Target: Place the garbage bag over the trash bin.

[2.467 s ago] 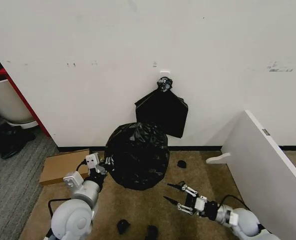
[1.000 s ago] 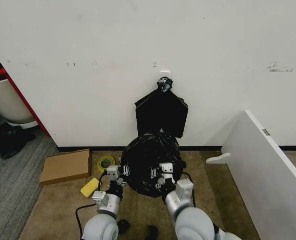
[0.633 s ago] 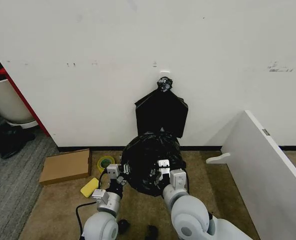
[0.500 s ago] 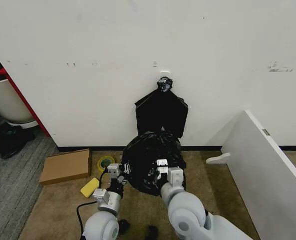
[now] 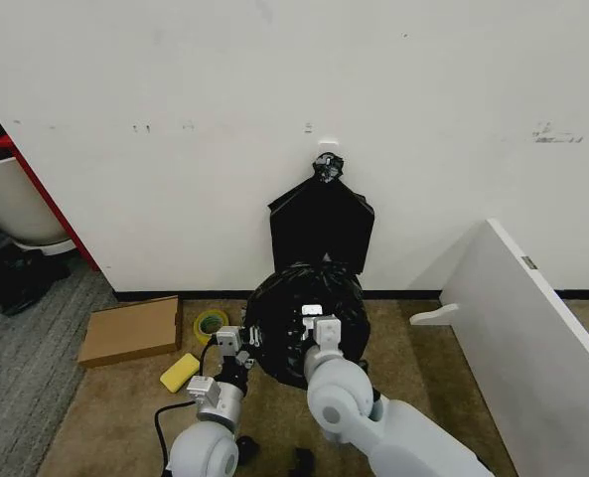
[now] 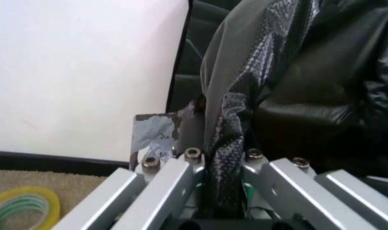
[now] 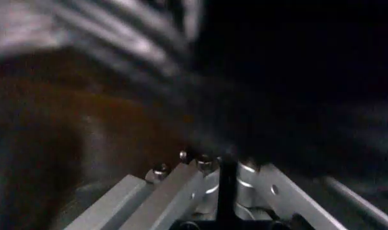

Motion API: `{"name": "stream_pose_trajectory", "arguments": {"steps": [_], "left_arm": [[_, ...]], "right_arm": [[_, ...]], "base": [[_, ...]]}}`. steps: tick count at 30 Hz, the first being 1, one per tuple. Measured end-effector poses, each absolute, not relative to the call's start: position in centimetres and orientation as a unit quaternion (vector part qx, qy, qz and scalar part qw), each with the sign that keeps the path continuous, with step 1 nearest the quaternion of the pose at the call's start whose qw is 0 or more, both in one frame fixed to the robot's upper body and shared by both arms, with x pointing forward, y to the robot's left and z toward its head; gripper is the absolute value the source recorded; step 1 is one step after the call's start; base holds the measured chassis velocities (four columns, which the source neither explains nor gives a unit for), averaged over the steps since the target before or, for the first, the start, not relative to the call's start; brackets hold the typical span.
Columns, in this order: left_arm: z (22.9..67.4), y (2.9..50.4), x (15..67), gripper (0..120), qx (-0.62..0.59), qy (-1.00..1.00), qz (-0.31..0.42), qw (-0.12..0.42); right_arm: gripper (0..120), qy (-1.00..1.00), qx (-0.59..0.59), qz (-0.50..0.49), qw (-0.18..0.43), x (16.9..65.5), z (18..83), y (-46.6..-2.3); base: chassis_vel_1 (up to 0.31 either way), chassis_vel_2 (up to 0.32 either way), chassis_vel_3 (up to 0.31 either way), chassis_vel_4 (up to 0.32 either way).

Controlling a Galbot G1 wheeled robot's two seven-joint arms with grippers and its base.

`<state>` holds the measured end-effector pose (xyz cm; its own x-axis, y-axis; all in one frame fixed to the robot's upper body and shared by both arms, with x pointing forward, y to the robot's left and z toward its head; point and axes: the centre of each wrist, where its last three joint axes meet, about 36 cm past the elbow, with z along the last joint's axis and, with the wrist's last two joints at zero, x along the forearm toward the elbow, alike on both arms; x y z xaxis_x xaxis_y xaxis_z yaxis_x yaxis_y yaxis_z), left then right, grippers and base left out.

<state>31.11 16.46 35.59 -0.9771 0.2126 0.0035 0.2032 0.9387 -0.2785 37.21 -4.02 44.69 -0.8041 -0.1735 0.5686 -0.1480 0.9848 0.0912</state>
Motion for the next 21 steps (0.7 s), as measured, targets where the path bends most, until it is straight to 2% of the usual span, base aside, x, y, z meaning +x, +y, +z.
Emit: {"name": "stream_pose_trajectory", "arguments": {"steps": [11, 21], "left_arm": [[35.4, 17.1, 30.3, 1, -0.105, -0.987, 0.125, 0.015], [35.0, 17.3, 30.4, 1, -0.102, -0.987, 0.121, 0.013]], "right_arm": [[0, -0.959, 0.014, 0.045, 0.279, 42.3, 40.8, -4.5], [0, -0.965, 0.023, 0.044, 0.256, 41.5, 41.7, -4.4]], "base": [[0.000, 0.000, 0.000, 0.000], [0.000, 0.000, 0.000, 0.000]]}}
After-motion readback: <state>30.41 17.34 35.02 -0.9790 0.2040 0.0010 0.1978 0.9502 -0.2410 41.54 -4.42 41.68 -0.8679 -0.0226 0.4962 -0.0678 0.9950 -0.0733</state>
